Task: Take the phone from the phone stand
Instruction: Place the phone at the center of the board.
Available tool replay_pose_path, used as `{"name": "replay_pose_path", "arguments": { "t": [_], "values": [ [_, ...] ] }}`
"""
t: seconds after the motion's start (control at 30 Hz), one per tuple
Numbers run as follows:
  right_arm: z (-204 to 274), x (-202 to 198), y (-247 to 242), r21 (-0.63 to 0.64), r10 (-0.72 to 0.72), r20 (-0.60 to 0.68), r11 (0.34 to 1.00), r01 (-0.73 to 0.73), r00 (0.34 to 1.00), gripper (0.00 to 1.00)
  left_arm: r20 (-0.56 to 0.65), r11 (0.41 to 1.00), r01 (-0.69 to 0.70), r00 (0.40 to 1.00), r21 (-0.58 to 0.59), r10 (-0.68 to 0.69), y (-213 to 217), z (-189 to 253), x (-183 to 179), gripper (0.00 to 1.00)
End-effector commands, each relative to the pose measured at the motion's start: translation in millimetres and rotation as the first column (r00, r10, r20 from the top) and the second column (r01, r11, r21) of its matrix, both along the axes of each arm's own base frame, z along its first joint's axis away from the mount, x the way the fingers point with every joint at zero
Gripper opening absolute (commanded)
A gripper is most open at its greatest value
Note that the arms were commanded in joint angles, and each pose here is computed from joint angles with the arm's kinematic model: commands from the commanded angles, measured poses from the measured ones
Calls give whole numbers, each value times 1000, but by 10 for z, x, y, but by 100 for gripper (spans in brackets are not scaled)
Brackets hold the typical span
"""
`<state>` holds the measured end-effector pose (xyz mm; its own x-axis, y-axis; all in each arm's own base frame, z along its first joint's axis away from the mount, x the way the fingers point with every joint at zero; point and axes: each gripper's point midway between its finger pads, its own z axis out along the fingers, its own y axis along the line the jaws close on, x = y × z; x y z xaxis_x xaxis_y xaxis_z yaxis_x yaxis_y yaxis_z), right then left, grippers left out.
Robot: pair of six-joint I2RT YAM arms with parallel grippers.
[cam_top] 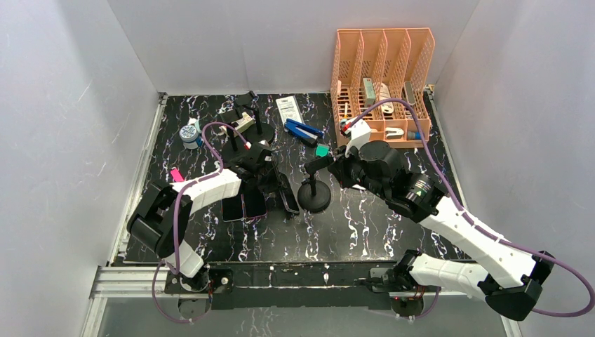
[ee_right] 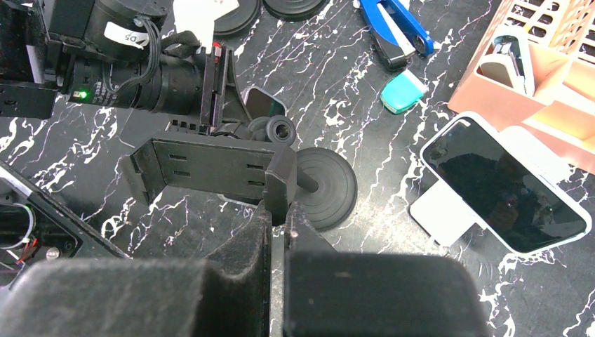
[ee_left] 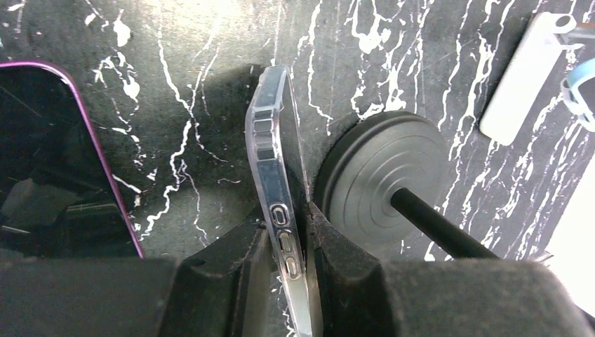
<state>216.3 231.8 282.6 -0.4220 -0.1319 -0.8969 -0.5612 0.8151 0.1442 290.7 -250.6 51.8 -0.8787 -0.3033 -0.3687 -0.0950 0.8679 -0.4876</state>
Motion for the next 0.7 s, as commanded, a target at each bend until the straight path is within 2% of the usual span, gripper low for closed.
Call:
{"name": "replay_pose_path", "arguments": {
  "t": [0.0,0.47,0.67],
  "values": [
    [465,59,64,135,-10,106,991,-5,994,1,-23,996,6,1000,92,-4,193,-106,-79,20],
    [464,48,56,138,-9,104,990,-5,994,1,-8,990,3,1000,144,-2,295,-87,-75,39],
    [461,35,58,140,-5,100,990,-9,995,1,8,990,1,1000,144,-3,307,-4,-69,42]
  ]
}}
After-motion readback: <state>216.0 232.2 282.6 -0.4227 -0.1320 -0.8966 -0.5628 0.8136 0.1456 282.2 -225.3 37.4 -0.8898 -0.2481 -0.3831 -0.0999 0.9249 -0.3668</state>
